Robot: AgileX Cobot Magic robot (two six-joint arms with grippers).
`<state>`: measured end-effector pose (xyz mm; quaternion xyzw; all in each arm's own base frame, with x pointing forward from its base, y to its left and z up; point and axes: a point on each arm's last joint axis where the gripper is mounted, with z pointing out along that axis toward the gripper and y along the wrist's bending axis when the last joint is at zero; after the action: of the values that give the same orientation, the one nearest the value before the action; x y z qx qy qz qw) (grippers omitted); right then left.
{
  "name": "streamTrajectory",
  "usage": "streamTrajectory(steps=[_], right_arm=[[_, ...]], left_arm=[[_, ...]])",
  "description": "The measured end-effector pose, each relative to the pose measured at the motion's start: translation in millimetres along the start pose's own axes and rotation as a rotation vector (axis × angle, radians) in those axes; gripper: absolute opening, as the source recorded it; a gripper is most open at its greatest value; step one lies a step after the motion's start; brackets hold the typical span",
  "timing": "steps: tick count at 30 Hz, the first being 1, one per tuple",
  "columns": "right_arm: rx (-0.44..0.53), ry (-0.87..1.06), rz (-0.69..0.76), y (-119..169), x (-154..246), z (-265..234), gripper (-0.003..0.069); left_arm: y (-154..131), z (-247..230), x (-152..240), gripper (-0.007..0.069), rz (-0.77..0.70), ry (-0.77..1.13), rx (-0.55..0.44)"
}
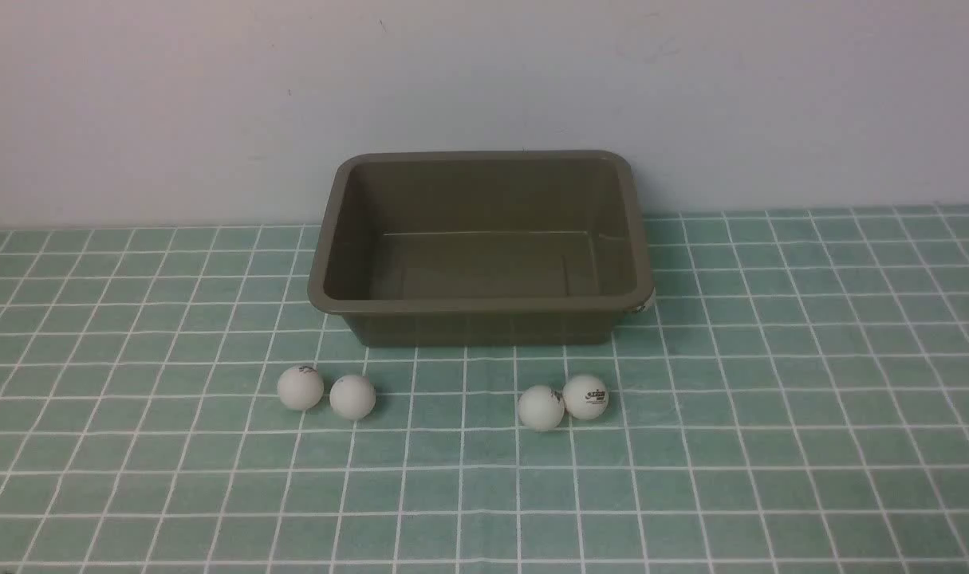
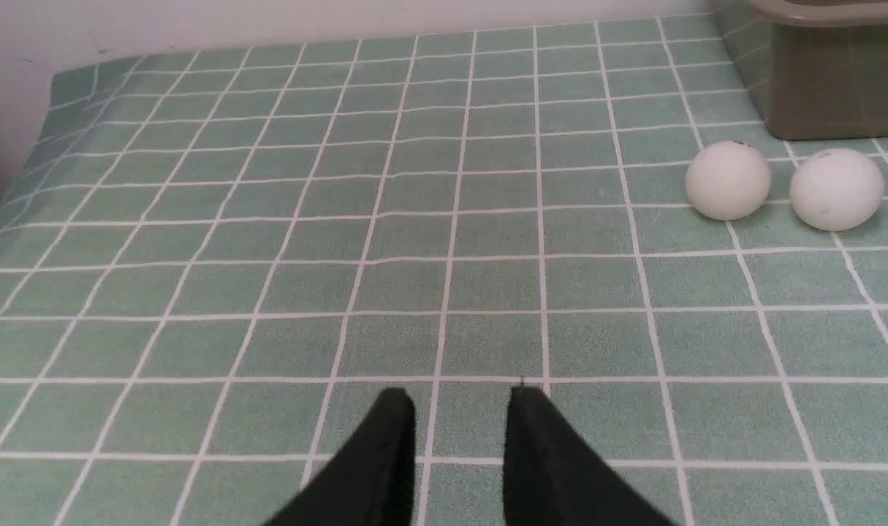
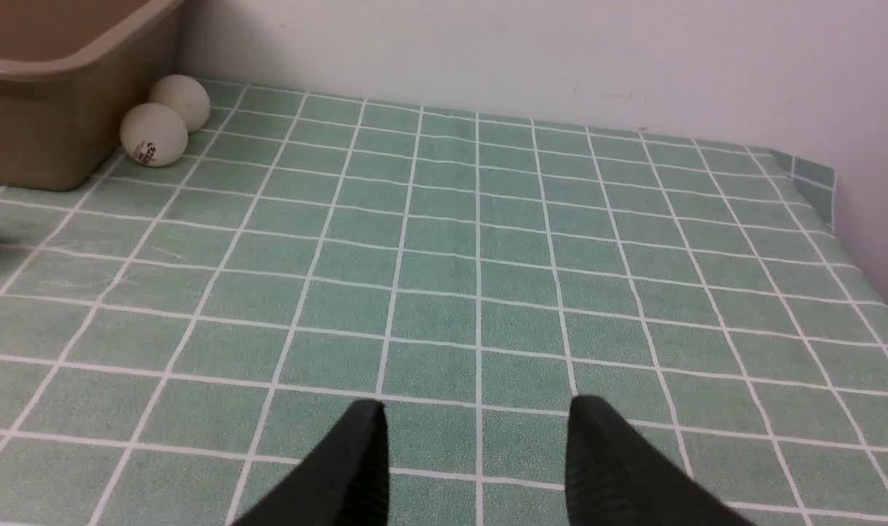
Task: Put the table tennis balls in the box on the green coffee tablecloth.
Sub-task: 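Reach for and grasp a ping pong ball on the table beside the basket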
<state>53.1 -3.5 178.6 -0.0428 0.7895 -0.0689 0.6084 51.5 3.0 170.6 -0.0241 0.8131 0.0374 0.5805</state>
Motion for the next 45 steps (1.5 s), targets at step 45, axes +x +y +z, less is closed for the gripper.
streamTrajectory(steps=[45], right_arm=[[0.013,-0.026,-0.021,-1.0,-1.5,0.3,0.0314]], left_arm=[[0.0,0.0,0.0,0.0163,0.000,0.000,0.000]])
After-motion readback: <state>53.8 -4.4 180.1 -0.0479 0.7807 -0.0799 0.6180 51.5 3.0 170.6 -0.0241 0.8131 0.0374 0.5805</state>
